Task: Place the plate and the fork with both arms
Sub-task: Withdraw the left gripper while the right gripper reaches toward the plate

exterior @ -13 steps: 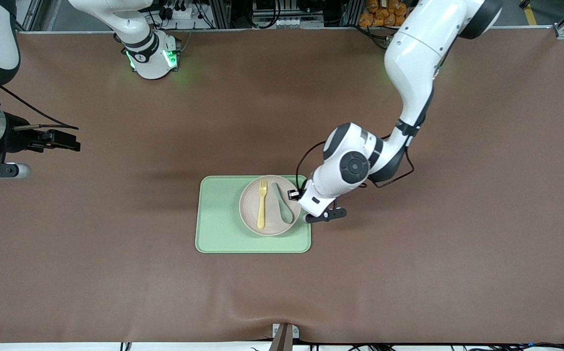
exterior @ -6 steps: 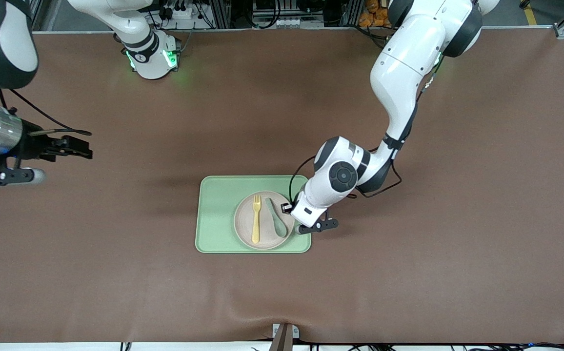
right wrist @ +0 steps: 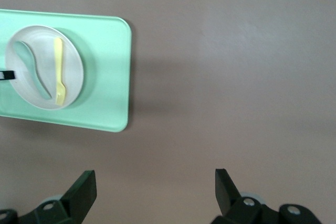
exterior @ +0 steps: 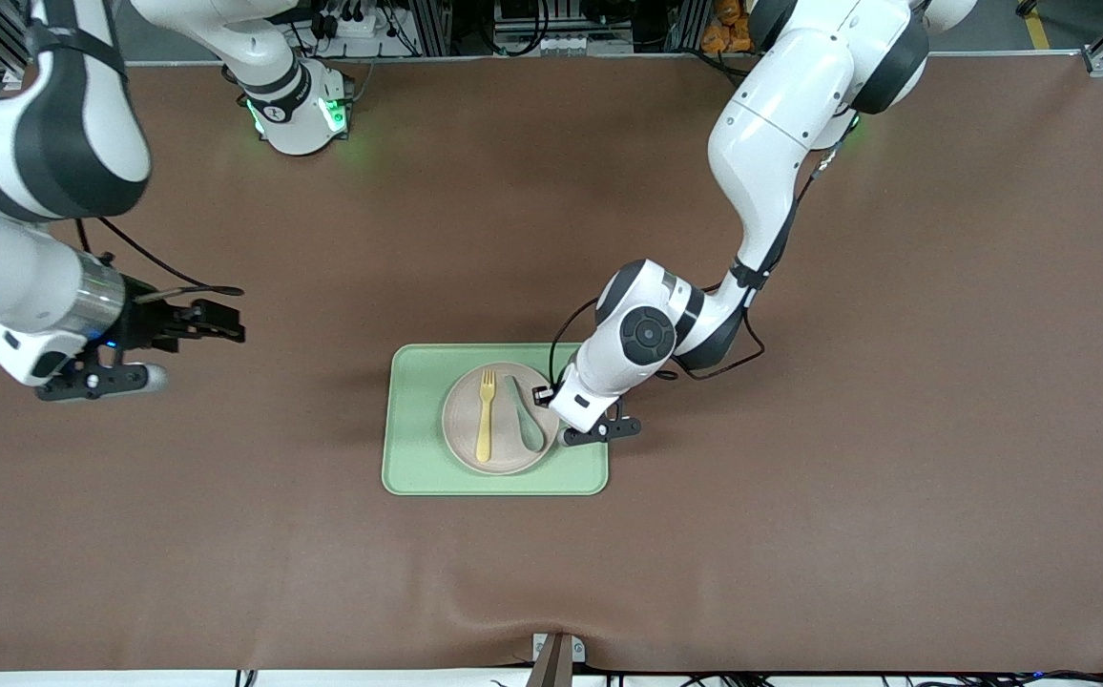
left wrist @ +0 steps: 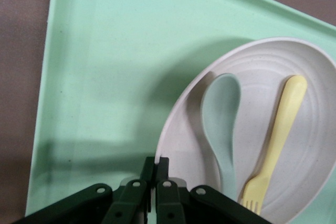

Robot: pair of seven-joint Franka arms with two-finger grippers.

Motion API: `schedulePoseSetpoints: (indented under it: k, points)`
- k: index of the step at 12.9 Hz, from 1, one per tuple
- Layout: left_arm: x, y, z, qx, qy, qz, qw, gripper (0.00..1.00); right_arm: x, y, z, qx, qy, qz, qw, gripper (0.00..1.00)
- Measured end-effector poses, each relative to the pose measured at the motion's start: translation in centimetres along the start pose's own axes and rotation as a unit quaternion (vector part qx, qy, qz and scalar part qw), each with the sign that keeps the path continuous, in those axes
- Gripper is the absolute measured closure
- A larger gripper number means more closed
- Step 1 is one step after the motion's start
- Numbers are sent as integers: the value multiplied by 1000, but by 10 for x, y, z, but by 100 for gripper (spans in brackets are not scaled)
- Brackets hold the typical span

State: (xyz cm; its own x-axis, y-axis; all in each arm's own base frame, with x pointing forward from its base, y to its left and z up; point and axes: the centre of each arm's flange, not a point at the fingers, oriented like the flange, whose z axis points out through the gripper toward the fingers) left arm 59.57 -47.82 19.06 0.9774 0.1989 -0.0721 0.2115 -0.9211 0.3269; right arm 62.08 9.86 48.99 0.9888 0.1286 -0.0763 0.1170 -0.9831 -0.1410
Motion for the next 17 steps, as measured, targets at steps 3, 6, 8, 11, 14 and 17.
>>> schedulePoseSetpoints:
  k: [3,6,8,11,14,17]
  points:
    - [12,0,-12,-8,13,-4,1000,66,20,-42,32,-6,21,-28,999,0]
    - [37,-2,-47,-18,38,-10,999,34,49,-61,94,-15,16,-42,999,0]
    - [51,-6,-76,-4,60,-1,998,12,61,-91,125,-20,11,-58,998,0]
    - [61,-6,-129,27,76,15,997,0,63,-142,140,-23,33,-72,997,0]
    - [72,-15,-191,56,87,53,993,0,59,-171,157,-45,37,-102,993,0]
    - [103,-57,-230,73,81,91,990,0,59,-197,182,-54,52,-109,991,0]
